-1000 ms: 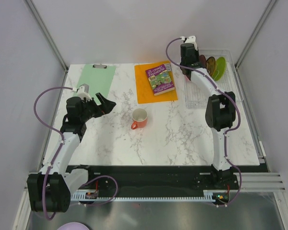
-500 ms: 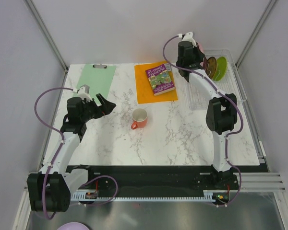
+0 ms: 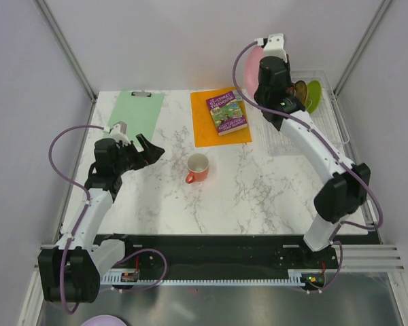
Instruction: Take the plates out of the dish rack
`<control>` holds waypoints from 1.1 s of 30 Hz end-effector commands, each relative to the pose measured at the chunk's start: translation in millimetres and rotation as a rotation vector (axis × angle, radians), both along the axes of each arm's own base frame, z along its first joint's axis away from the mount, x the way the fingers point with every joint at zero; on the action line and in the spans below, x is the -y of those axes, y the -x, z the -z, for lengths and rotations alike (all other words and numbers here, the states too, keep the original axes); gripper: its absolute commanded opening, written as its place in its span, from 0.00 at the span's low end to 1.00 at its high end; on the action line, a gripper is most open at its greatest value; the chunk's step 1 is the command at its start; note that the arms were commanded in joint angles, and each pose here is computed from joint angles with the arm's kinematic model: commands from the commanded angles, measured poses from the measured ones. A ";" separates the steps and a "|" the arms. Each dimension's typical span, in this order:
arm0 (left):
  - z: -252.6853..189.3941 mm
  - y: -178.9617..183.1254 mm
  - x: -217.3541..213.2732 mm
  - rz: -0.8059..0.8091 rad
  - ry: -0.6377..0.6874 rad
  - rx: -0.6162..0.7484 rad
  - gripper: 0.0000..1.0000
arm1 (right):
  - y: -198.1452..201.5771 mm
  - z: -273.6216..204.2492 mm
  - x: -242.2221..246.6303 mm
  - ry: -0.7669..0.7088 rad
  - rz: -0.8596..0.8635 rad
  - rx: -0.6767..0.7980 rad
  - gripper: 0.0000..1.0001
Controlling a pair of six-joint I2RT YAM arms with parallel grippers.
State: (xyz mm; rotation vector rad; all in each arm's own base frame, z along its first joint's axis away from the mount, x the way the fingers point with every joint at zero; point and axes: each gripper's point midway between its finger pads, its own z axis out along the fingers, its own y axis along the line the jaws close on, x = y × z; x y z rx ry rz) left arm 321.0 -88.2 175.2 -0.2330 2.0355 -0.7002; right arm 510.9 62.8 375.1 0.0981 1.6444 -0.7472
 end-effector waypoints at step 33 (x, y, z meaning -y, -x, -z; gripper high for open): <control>-57.8 23.7 41.5 0.189 0.235 0.305 0.58 | 193.5 90.2 -272.1 -0.850 -1.012 -0.311 0.00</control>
